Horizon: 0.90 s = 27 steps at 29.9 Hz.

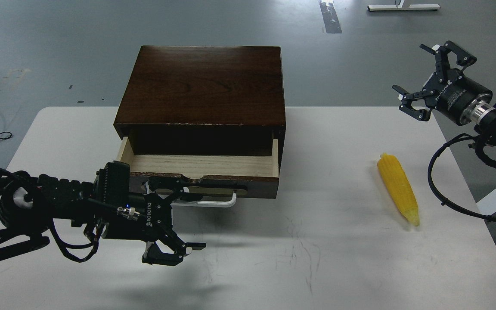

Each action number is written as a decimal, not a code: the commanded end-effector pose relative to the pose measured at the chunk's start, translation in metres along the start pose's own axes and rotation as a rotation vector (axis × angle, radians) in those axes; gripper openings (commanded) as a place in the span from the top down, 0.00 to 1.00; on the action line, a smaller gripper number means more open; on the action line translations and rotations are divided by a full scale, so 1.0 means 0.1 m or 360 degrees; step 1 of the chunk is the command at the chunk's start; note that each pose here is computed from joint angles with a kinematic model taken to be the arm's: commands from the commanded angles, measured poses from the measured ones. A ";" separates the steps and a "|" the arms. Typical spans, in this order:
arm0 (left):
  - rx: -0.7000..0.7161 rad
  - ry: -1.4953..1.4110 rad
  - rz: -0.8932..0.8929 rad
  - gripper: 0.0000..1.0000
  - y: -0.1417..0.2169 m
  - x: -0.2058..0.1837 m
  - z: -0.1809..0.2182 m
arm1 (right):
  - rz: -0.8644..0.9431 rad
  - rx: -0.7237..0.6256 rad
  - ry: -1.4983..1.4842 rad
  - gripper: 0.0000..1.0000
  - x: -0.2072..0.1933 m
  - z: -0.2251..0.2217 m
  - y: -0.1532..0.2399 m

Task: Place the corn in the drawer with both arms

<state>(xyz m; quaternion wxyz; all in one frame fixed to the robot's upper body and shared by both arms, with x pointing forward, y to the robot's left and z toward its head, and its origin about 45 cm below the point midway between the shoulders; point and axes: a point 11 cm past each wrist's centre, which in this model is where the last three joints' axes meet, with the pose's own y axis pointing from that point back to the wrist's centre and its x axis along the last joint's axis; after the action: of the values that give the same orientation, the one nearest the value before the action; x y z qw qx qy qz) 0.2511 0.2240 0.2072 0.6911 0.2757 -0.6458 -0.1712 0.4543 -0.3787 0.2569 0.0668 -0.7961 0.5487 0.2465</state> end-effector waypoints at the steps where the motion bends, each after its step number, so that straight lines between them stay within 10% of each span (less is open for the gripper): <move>1: -0.0019 0.0025 0.0001 0.01 -0.02 -0.04 0.05 | 0.0000 0.0002 0.0000 0.00 0.00 0.00 0.00; 27: 0.0002 0.0018 0.0005 0.02 -0.02 0.02 0.00 | 0.0013 -0.0005 0.0003 0.00 0.02 0.00 0.01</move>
<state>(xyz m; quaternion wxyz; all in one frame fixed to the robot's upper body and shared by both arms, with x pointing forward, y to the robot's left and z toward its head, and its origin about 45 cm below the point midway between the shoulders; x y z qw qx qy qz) 0.2464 0.2205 0.2038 0.6988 0.2720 -0.6390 -0.1714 0.4550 -0.3802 0.2570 0.0656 -0.7947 0.5509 0.2463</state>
